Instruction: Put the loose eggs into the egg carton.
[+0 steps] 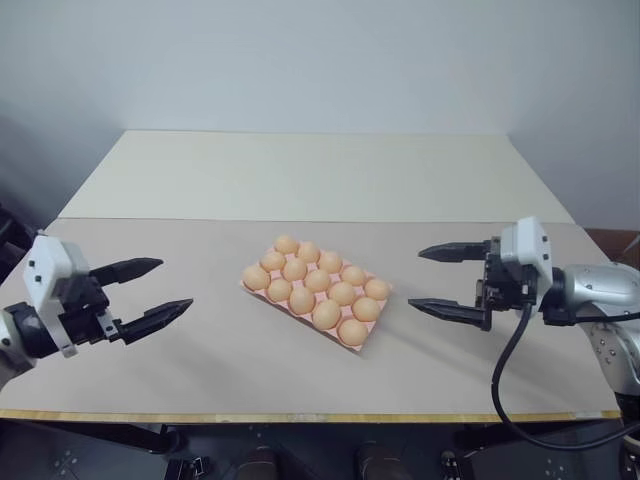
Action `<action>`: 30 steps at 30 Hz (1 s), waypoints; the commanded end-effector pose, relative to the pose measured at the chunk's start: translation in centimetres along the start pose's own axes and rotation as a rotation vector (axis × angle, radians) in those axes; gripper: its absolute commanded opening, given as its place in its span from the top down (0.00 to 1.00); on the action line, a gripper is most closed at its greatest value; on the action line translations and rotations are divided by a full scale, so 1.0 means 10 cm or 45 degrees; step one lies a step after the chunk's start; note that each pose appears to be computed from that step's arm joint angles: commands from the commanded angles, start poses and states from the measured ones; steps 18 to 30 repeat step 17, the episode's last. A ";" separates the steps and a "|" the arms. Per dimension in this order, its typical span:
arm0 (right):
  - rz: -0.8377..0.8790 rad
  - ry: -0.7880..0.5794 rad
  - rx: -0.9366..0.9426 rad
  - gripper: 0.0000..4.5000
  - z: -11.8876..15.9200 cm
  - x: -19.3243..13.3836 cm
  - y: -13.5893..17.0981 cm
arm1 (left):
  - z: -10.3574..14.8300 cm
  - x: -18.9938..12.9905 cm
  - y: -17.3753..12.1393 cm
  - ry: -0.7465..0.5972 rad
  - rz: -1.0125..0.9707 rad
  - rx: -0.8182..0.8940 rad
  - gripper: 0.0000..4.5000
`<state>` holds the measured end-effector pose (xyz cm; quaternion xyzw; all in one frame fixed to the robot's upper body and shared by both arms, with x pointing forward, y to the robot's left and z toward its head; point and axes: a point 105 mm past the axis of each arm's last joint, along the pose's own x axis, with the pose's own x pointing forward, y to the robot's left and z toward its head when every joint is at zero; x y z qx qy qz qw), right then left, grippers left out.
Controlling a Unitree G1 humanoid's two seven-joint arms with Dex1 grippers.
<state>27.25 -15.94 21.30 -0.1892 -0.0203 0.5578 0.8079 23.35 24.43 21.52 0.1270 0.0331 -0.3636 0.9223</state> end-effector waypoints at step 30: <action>-0.012 -0.028 -0.045 0.00 0.08 0.02 0.00 | 0.16 -0.01 -0.07 -0.060 0.015 0.008 0.00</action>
